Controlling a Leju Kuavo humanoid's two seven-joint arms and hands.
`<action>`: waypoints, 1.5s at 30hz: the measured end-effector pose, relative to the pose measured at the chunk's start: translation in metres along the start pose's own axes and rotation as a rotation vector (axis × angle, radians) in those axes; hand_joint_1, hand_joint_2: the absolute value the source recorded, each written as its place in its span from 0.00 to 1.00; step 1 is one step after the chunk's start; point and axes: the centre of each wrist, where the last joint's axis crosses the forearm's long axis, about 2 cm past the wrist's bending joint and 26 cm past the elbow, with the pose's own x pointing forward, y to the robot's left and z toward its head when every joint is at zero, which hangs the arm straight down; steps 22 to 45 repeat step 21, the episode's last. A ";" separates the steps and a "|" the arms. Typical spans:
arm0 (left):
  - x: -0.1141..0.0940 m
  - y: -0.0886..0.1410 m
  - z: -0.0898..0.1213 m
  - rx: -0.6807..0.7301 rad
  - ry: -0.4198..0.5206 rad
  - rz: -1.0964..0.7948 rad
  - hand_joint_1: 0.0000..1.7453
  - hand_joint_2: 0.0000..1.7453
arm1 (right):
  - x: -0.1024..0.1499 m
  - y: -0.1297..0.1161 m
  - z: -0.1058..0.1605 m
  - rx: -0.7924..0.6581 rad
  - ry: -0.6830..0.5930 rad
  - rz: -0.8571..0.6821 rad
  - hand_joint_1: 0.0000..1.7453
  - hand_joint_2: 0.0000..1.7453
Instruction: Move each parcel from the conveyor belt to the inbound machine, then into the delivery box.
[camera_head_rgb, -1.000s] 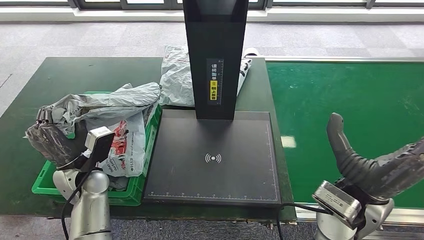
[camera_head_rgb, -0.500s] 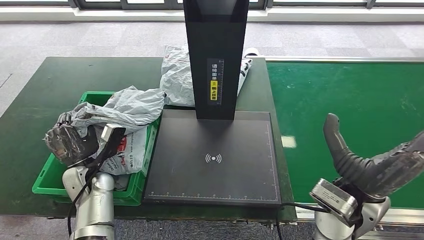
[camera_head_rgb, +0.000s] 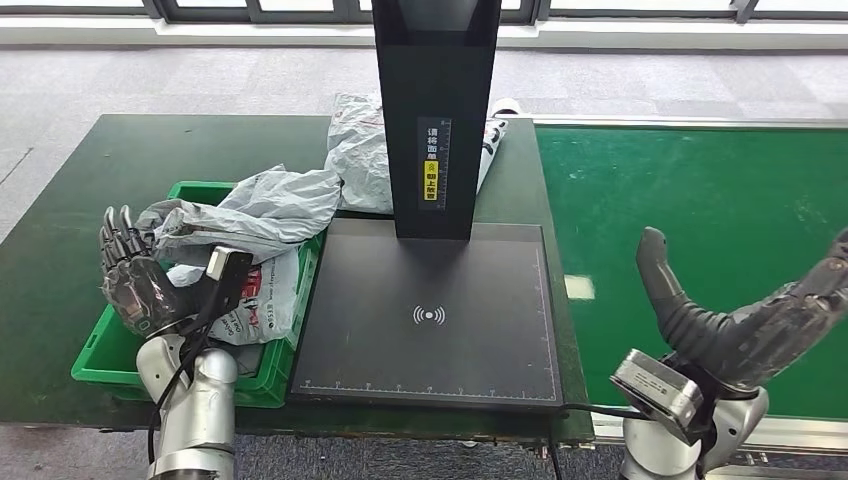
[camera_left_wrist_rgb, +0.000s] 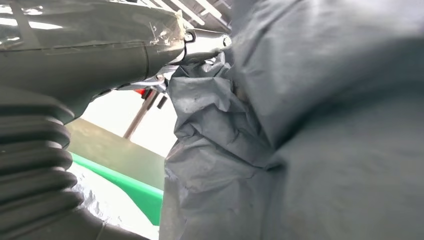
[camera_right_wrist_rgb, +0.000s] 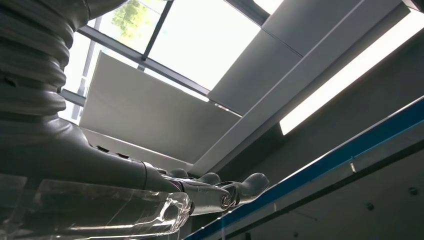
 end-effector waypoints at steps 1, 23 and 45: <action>-0.003 0.002 -0.001 0.019 -0.003 0.027 0.00 0.00 | 0.000 0.000 0.001 0.002 0.002 -0.001 0.00 1.00; -0.047 0.037 -0.017 0.343 -0.010 0.169 0.00 0.00 | -0.007 0.002 0.009 0.028 0.031 0.012 0.00 1.00; -0.047 0.037 -0.017 0.343 -0.010 0.169 0.00 0.00 | -0.007 0.002 0.009 0.028 0.031 0.012 0.00 1.00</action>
